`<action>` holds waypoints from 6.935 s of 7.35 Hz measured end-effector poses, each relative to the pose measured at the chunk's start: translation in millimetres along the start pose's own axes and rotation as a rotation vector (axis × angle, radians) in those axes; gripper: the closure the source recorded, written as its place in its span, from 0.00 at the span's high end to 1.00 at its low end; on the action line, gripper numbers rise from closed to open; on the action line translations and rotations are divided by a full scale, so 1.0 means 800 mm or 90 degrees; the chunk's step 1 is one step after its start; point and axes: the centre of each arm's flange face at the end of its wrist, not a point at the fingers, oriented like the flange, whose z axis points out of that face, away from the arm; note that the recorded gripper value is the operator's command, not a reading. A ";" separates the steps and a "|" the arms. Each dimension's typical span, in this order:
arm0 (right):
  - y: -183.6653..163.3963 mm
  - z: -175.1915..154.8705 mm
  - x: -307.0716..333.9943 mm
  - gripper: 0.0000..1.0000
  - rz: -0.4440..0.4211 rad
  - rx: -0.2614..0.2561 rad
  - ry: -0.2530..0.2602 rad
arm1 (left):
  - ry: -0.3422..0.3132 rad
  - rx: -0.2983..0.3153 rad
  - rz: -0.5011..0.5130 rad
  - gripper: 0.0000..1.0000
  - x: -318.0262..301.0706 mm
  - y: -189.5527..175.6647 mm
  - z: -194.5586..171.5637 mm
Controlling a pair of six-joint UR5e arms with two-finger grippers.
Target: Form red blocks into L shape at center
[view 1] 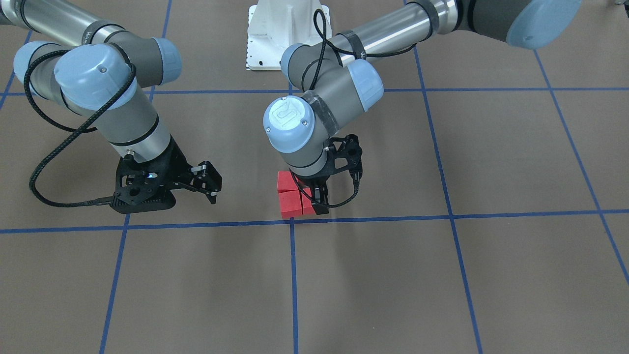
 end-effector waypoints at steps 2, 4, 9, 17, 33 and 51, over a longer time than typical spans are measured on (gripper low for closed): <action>-0.045 -0.028 0.064 0.99 -0.023 -0.013 0.036 | 0.030 0.003 0.187 1.00 0.001 -0.085 -0.013; -0.088 -0.063 0.162 0.99 -0.036 -0.033 0.057 | 0.066 0.009 0.398 1.00 0.010 -0.165 0.011; -0.069 -0.131 0.502 0.99 -0.074 -0.069 0.040 | 0.161 0.010 0.809 1.00 -0.065 -0.516 0.099; 0.069 -0.171 0.720 0.99 -0.073 -0.079 0.071 | 0.159 0.040 0.949 1.00 -0.222 -0.885 0.130; 0.113 -0.106 0.703 0.99 -0.026 -0.050 -0.015 | 0.160 -0.029 0.888 1.00 -0.293 -0.909 0.134; 0.132 -0.118 0.697 0.99 -0.013 -0.067 0.037 | 0.167 -0.017 0.898 1.00 -0.280 -0.896 0.113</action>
